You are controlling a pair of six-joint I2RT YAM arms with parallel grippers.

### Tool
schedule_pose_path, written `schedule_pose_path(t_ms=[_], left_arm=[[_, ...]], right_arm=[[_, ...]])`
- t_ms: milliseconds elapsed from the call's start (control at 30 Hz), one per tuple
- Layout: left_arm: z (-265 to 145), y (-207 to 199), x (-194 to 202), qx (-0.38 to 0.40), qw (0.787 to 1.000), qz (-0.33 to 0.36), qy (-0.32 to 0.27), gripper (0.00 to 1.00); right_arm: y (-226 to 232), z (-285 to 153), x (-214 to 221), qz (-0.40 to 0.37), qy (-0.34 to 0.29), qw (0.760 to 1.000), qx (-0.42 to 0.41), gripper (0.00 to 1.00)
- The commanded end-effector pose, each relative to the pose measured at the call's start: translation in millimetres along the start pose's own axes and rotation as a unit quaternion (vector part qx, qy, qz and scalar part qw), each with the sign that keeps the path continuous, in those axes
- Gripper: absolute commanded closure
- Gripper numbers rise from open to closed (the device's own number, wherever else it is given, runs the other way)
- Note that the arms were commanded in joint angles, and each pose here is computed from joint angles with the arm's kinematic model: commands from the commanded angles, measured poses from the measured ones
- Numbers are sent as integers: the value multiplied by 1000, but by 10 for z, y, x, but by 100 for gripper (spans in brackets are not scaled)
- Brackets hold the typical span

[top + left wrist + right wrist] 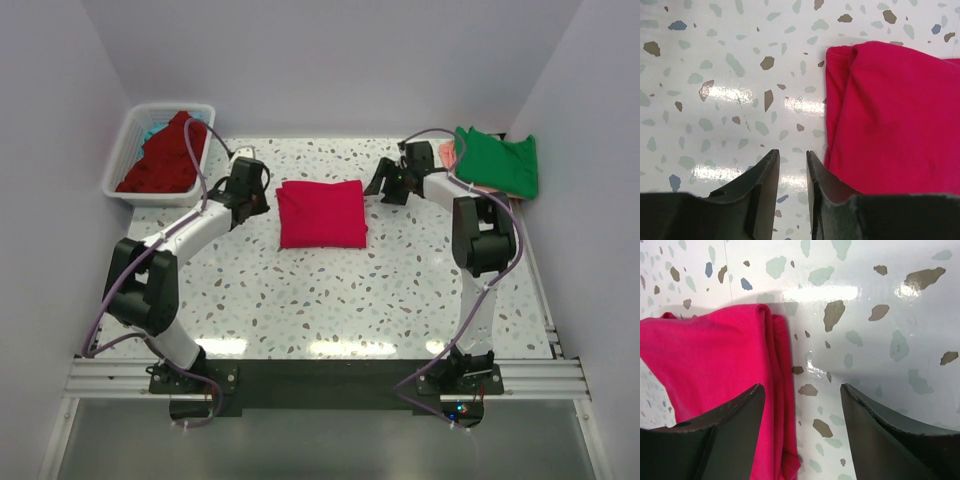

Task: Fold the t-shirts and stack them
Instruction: Fold the tshirt, then neatly place the folded tshirt to the corner

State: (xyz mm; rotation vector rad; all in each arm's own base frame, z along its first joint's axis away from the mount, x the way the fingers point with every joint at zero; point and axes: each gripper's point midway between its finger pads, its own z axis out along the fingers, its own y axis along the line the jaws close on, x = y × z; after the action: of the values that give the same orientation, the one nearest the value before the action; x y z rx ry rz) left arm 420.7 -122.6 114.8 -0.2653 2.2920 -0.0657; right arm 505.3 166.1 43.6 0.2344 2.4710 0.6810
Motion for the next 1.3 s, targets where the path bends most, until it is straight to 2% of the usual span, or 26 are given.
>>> schedule_pose_path(t_ms=[0,433,733,800,867,933,1133,1267], left_arm=[[25,35,-136,12,1000,-6,-15,67],[114,195,-202,-1,1000,-23,-20,67],[107,249,-186,-8,999,-25,-20,67],[100,255,-191,-9,999,-25,-21,67],[79,278,-199,-11,999,-26,-22,67],[75,302,-207,-13,999,-27,-24,67],[77,336,-202,-16,999,-27,-24,68],[75,342,-214,-16,999,-28,-26,68]], right_arm=[[296,53,70,3,25,996,-87,34],[248,25,706,-2,99,988,-118,36],[400,199,1155,-34,155,980,-117,43],[444,221,1172,-39,161,979,-118,50],[426,272,1215,-44,168,980,-99,87],[403,281,1201,-50,166,982,-80,100],[105,157,1120,-85,139,986,41,100],[-97,-84,1031,-101,120,981,116,100]])
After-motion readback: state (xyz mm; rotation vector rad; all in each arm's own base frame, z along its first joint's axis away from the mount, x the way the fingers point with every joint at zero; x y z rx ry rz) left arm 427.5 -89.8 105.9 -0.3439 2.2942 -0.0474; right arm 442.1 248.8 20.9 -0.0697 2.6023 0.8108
